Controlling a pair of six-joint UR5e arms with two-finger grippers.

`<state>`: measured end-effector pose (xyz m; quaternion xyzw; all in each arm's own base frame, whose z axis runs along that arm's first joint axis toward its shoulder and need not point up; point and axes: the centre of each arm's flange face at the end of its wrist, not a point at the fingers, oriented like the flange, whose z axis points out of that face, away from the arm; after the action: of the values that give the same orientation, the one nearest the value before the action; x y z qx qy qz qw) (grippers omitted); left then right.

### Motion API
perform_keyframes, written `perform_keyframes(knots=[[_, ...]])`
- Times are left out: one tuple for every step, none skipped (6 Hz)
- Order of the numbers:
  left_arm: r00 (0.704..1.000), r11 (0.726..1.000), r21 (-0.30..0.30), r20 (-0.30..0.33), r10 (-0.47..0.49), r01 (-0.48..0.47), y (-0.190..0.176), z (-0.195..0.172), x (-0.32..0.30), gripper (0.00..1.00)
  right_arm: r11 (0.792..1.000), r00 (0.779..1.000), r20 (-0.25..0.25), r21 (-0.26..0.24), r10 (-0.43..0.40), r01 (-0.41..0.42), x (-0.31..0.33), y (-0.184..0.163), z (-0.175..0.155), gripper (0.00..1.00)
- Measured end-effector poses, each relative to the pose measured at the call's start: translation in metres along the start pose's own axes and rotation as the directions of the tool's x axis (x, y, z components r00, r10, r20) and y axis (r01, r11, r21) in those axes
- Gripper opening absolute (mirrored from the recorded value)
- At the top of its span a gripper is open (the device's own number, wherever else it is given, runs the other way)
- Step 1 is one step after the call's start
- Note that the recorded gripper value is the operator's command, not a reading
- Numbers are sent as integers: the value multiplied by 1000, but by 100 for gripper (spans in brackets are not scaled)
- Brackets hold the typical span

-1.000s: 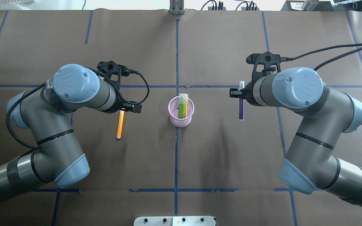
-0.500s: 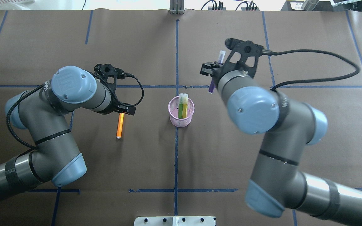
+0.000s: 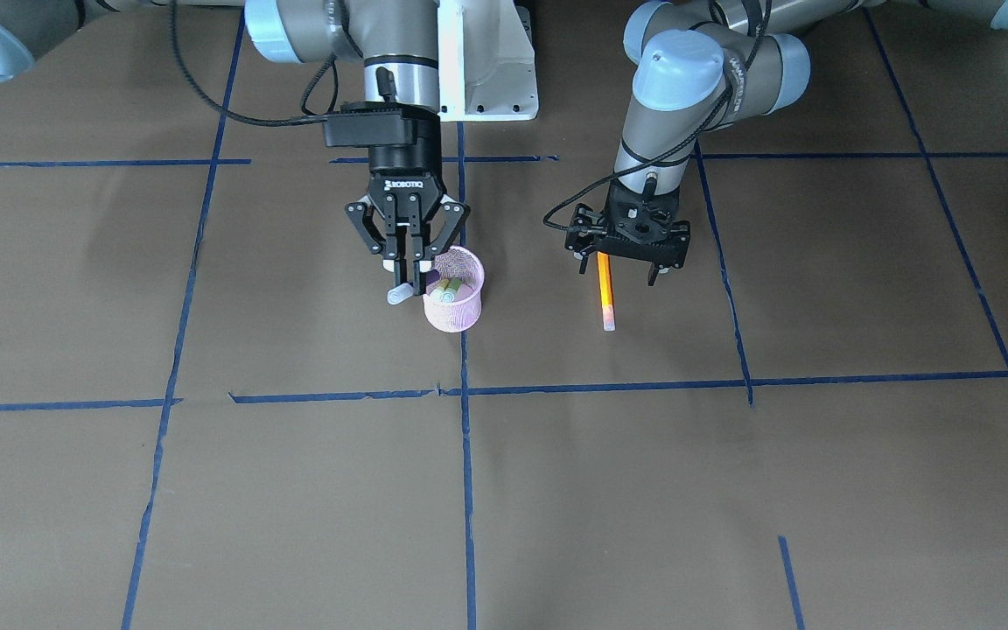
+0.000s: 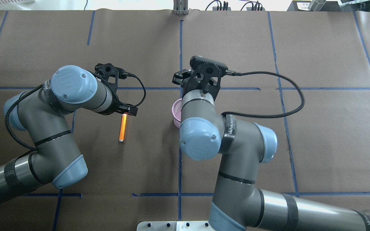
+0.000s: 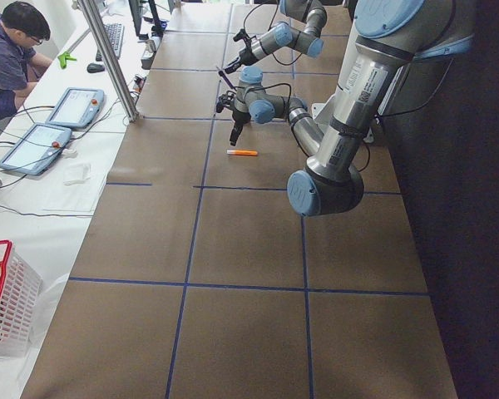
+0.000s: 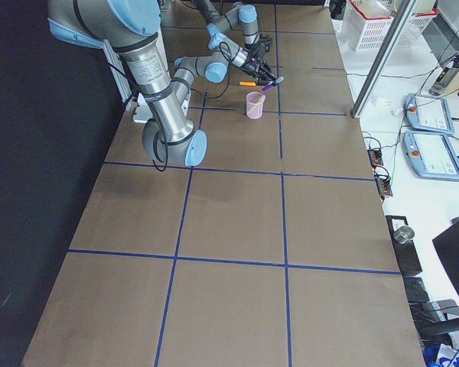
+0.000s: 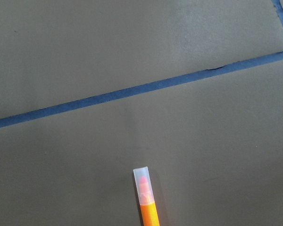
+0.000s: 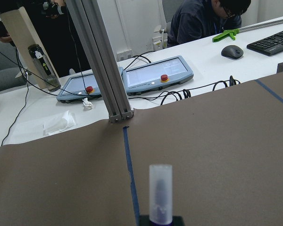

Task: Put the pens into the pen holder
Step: 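Lift the purple marker with the right gripper and lower it into the pink cup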

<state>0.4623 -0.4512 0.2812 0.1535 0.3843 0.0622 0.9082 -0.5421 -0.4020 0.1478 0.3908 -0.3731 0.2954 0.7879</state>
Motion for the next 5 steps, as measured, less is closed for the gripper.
perform_keyframes(knots=[[1000,1000,3,1,-3,3,-2,-1,-1,100,1000,1000,3,8,-21,21,-1,26,-7,4],[1000,1000,4,0,-3,3,-3,-2,-2,100,999,999,0,16,-47,47,4,47,-11,18],[1000,1000,5,0,-4,4,-3,-2,-1,100,997,997,-8,25,-73,73,10,63,-10,99],[1000,1000,5,0,-4,4,-4,-2,-1,100,996,996,-15,32,-87,88,13,72,-8,100],[1000,1000,5,1,-4,4,-4,-2,-2,100,996,996,-14,31,-88,89,12,72,-8,100]])
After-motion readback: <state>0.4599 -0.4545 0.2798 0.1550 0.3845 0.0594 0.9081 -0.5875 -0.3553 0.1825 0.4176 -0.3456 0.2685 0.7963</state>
